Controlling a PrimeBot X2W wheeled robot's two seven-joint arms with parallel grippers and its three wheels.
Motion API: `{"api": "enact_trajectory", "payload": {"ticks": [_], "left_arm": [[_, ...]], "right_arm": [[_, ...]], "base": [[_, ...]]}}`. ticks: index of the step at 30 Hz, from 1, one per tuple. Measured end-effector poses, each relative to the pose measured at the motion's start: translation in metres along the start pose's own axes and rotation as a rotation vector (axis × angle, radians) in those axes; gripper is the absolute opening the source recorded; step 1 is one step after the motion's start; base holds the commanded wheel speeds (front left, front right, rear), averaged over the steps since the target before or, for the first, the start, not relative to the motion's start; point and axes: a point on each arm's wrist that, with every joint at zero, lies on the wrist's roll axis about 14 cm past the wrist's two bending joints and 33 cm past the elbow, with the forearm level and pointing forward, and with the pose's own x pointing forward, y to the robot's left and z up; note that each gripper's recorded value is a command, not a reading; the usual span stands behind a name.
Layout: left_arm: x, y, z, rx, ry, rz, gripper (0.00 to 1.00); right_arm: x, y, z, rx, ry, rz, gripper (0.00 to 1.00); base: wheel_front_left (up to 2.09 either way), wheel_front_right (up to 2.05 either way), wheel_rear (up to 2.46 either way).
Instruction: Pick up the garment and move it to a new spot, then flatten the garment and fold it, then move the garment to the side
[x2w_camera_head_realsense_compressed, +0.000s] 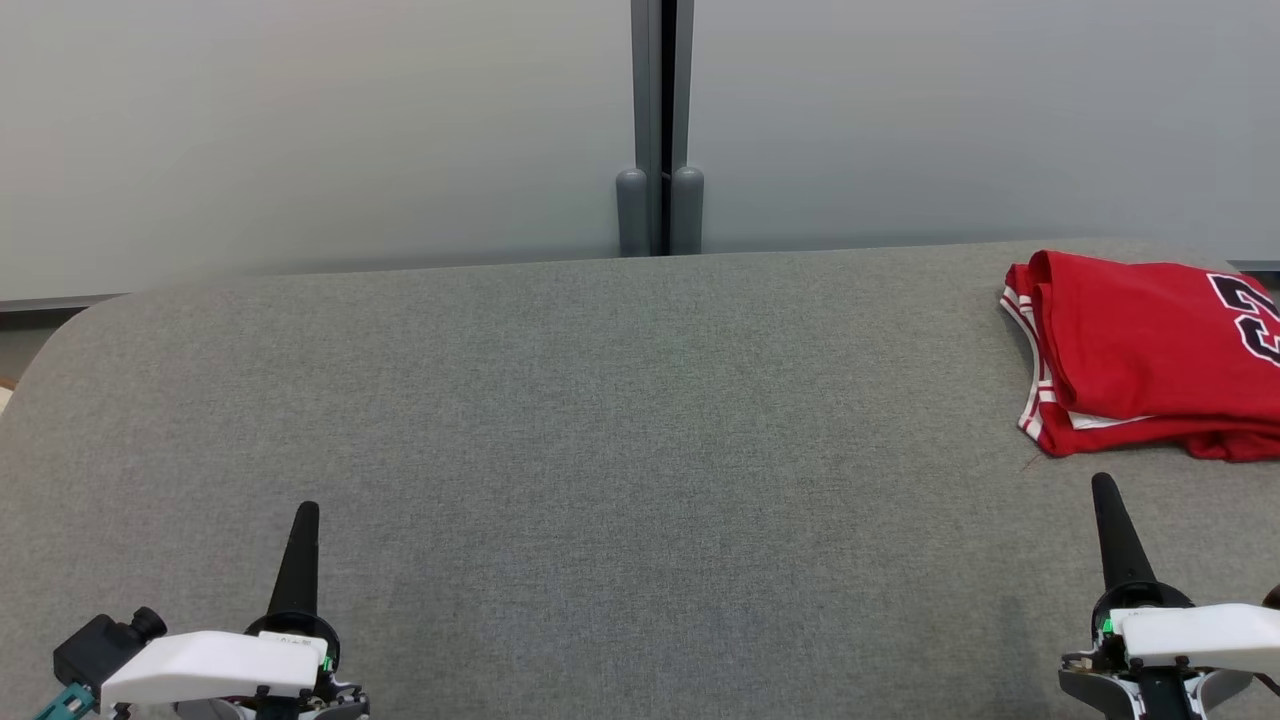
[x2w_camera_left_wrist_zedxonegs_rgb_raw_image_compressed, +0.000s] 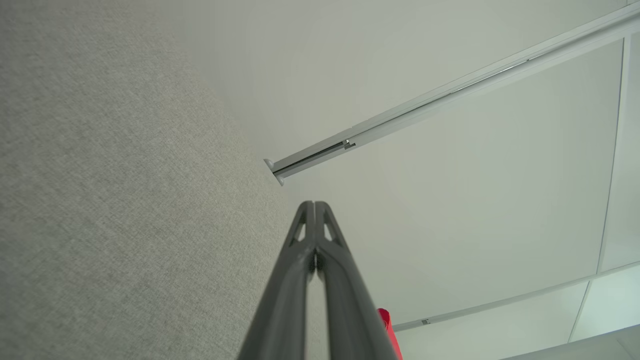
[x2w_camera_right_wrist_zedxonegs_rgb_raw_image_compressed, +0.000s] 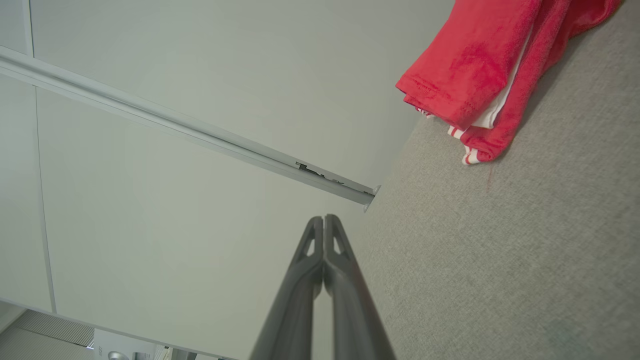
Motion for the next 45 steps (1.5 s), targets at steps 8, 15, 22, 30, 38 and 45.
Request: {"api": "enact_trajectory", "payload": {"ticks": [8,15,22,30,38,45], "left_arm": [[0.004,-0.001,0.004,-0.077,-0.002,-0.009,0.00],[0.006,-0.001,0.008,-0.138,-0.008,-0.015,0.00],[0.009,-0.004,0.011,-0.192,-0.009,-0.029,0.00],[0.012,-0.006,0.015,-0.254,-0.015,-0.043,0.00],[0.015,-0.007,0.019,-0.311,-0.019,-0.054,0.00],[0.017,-0.009,0.023,-0.361,-0.024,-0.067,0.00]], "right_arm": [[0.002,-0.001,0.003,0.073,-0.004,-0.003,0.00],[0.006,0.001,0.005,0.135,-0.005,0.002,0.00],[0.007,0.001,0.007,0.193,-0.008,0.002,0.00],[0.010,0.002,0.010,0.255,-0.010,0.007,0.00],[0.012,0.002,0.012,0.316,-0.012,0.010,0.00],[0.015,0.004,0.014,0.364,-0.013,0.017,0.00]], "base": [[0.00,0.00,0.00],[0.00,0.00,0.00],[0.00,0.00,0.00],[0.00,0.00,0.00],[0.00,0.00,0.00],[0.00,0.00,0.00]]}}
